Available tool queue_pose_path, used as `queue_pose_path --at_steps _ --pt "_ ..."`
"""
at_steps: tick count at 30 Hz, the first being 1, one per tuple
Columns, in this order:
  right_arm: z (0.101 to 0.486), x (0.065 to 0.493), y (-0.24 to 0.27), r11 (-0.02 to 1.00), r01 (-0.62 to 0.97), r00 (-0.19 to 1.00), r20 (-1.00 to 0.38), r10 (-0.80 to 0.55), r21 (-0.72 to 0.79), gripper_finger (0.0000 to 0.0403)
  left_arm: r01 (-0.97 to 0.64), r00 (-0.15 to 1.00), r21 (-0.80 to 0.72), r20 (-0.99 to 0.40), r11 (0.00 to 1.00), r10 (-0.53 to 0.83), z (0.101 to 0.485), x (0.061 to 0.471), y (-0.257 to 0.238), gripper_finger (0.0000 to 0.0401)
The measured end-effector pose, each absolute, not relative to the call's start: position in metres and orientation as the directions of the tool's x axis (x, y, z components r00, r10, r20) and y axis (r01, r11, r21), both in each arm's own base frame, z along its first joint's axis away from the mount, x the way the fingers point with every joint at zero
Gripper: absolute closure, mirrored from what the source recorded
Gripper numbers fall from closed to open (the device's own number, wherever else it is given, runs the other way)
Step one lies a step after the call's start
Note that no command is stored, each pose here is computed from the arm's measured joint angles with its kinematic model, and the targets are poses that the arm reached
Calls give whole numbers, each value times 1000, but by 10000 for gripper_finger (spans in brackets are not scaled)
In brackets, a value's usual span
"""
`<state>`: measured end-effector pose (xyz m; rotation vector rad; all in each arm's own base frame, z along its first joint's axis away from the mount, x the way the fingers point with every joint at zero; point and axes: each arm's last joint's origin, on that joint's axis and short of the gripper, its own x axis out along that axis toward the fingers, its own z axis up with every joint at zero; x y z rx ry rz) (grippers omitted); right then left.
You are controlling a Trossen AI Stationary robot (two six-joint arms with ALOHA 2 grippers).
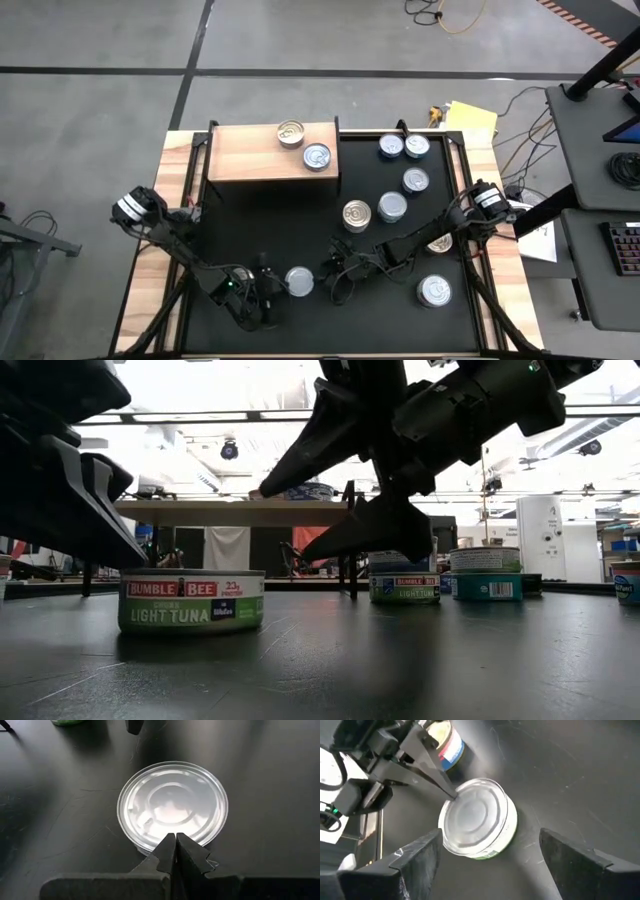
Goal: Stack canned seafood by type on shelf
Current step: Put the green/white tuna can on the shelf
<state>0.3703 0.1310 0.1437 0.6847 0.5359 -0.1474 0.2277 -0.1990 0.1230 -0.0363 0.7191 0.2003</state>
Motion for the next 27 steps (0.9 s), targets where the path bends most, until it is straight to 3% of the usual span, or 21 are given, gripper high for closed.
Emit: queue_pose_path --at_steps 7,20,27 --pt "119 378 132 770 299 847 -528 58 564 88 -200 748 25 -642 979 169 118 227 -204 401" --pt "128 413 143 822 263 801 -589 106 506 74 -200 757 16 -632 980 165 115 218 -211 401" --pt "133 423 145 830 247 791 -599 125 500 100 -183 766 37 -620 982 167 115 217 -212 401"
